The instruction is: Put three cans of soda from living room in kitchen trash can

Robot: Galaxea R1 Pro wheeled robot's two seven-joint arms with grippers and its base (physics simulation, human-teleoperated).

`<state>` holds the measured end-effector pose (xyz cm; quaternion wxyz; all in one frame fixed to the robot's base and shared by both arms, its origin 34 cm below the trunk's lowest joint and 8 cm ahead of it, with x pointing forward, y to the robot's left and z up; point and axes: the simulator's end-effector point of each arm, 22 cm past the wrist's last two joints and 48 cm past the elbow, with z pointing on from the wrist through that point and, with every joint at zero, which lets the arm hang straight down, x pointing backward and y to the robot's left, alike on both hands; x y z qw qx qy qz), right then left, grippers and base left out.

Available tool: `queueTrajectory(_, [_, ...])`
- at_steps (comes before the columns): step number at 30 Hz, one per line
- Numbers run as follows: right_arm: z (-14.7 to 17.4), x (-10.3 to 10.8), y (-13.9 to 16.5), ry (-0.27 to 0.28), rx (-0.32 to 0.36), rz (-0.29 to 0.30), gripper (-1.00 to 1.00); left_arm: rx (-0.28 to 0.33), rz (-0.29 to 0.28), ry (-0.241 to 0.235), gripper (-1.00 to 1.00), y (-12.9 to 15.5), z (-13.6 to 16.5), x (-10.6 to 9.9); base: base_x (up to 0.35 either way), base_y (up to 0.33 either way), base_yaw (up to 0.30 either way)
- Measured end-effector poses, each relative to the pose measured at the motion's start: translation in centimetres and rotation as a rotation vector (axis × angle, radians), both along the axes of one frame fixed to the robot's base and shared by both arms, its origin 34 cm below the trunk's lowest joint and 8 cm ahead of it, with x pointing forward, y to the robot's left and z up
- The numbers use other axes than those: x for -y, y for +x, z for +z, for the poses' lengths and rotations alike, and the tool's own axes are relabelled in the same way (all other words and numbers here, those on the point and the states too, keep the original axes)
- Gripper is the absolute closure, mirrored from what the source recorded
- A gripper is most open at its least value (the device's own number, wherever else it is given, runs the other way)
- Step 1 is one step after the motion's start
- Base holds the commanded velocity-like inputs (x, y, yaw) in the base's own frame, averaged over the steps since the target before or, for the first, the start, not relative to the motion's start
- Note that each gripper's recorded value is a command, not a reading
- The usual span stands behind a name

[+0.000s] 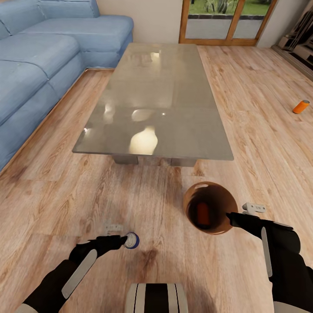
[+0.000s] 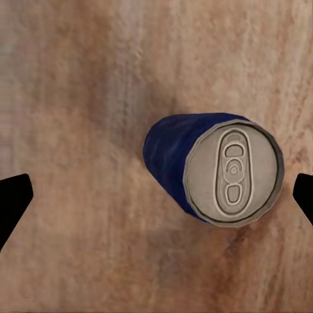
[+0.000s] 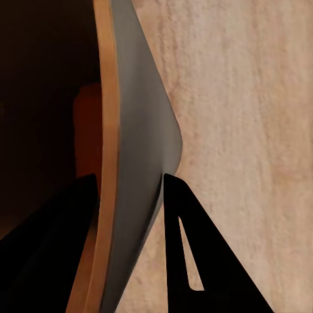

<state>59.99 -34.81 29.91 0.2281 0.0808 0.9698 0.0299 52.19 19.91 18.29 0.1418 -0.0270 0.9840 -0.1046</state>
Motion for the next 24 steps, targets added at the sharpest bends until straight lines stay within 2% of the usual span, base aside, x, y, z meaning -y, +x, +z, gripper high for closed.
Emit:
queueTrajectory(2, [0.0,0.0,0.0,-0.001,0.0,0.0,1.0,0.001,0.003,-0.009,-1.0,0.1,0.1,0.6,0.0,0.0,0.0])
queueTrajectory(5, [0.0,0.0,0.0,0.0,0.0,0.001,1.0,0.0,0.007,-0.039,-1.0,0.3,0.2,2.8,0.0,0.0,0.0])
queueTrajectory(10, [0.0,-0.1,0.0,0.001,0.0,0.002,1.0,0.015,-0.004,-0.036,-1.0,0.9,0.3,4.1,0.0,0.0,0.0])
queueTrajectory(13, [0.0,-0.2,0.0,0.0,0.0,0.004,1.0,0.003,0.006,-0.042,-1.0,0.7,-0.1,5.6,0.0,0.0,0.0])
queueTrajectory(17, [0.0,-0.2,0.1,0.002,0.001,0.005,1.0,-0.001,0.025,0.01,-1.0,1.5,-0.5,5.0,0.0,0.0,0.0])
queueTrajectory(24, [0.0,-0.3,0.1,0.003,0.001,0.005,1.0,-0.013,0.035,0.041,-1.0,1.8,-1.0,4.4,0.0,0.0,0.0])
